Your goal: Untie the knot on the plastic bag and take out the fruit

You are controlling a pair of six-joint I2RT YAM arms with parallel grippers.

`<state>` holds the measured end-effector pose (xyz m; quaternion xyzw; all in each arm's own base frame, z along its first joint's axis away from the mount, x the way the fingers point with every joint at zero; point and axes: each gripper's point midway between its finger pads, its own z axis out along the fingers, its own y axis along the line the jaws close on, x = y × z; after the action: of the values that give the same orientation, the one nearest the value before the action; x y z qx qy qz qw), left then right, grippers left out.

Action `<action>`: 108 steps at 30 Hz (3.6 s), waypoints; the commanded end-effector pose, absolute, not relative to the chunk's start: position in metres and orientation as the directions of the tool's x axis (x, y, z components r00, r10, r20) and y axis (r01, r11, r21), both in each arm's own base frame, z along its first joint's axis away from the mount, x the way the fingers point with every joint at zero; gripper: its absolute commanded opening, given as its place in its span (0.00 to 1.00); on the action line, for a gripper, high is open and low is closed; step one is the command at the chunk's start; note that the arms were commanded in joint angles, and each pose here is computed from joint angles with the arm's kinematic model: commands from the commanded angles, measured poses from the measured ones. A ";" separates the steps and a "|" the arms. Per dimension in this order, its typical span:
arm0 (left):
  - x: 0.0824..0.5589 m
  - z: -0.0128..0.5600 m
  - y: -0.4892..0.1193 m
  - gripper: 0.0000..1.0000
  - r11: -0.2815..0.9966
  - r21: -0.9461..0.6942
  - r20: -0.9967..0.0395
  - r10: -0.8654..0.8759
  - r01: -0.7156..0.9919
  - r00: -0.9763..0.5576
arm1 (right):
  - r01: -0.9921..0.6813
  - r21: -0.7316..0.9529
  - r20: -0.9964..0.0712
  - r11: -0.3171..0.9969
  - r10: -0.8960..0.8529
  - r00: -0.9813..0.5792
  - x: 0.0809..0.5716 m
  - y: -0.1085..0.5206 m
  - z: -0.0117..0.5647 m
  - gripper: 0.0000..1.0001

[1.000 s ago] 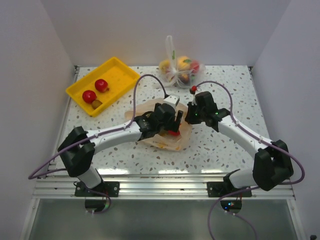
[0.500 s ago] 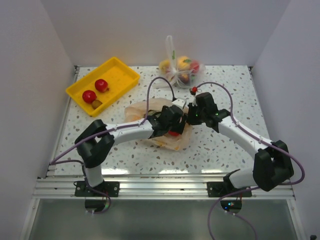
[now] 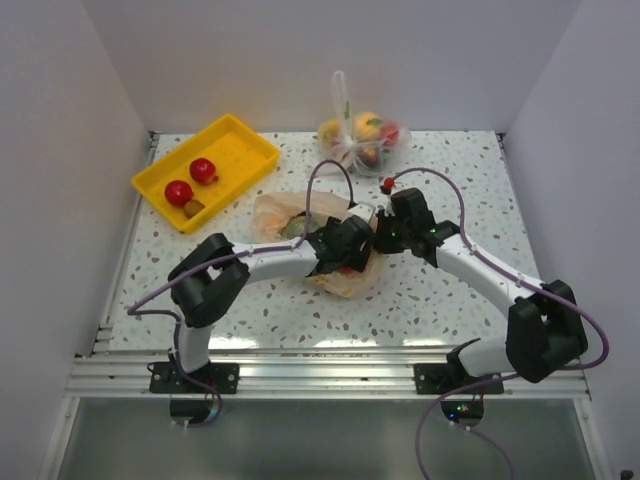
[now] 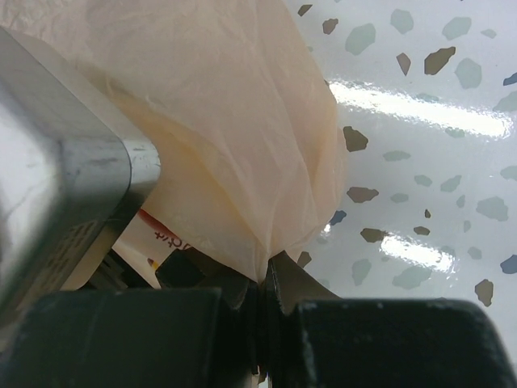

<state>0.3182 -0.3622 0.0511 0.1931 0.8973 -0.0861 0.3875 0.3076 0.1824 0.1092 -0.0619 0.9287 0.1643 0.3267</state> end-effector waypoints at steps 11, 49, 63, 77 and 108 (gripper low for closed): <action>0.320 0.115 -0.337 0.50 0.933 0.014 -0.816 0.219 0.361 -0.535 | -0.204 0.243 -0.649 0.948 0.003 -0.761 0.310 0.176 0.109 0.00; 0.473 0.194 0.004 0.49 0.908 -0.207 -0.813 -0.367 -0.363 -0.453 | -0.205 0.282 -0.655 0.937 0.032 -0.755 0.290 0.172 0.118 0.00; 0.526 0.143 0.050 0.92 0.887 -0.135 -0.796 -0.363 -0.442 -0.485 | -0.207 0.289 -0.647 0.935 0.031 -0.762 0.284 0.171 0.121 0.06; 0.473 0.208 -0.001 1.00 0.908 -0.298 -0.809 -0.404 -0.294 -0.427 | -0.250 0.254 -0.682 0.934 -0.011 -0.731 0.290 0.170 0.141 0.34; 0.283 0.214 -0.294 0.98 0.875 -0.259 -0.828 0.016 0.408 -0.561 | -0.326 0.218 -0.708 0.920 -0.081 -0.702 0.299 0.178 0.166 0.91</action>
<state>0.2712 -0.2709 0.1935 0.1376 0.8708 -0.2058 0.4249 0.3016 0.1847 0.1713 -0.1159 0.9063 0.1794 0.3648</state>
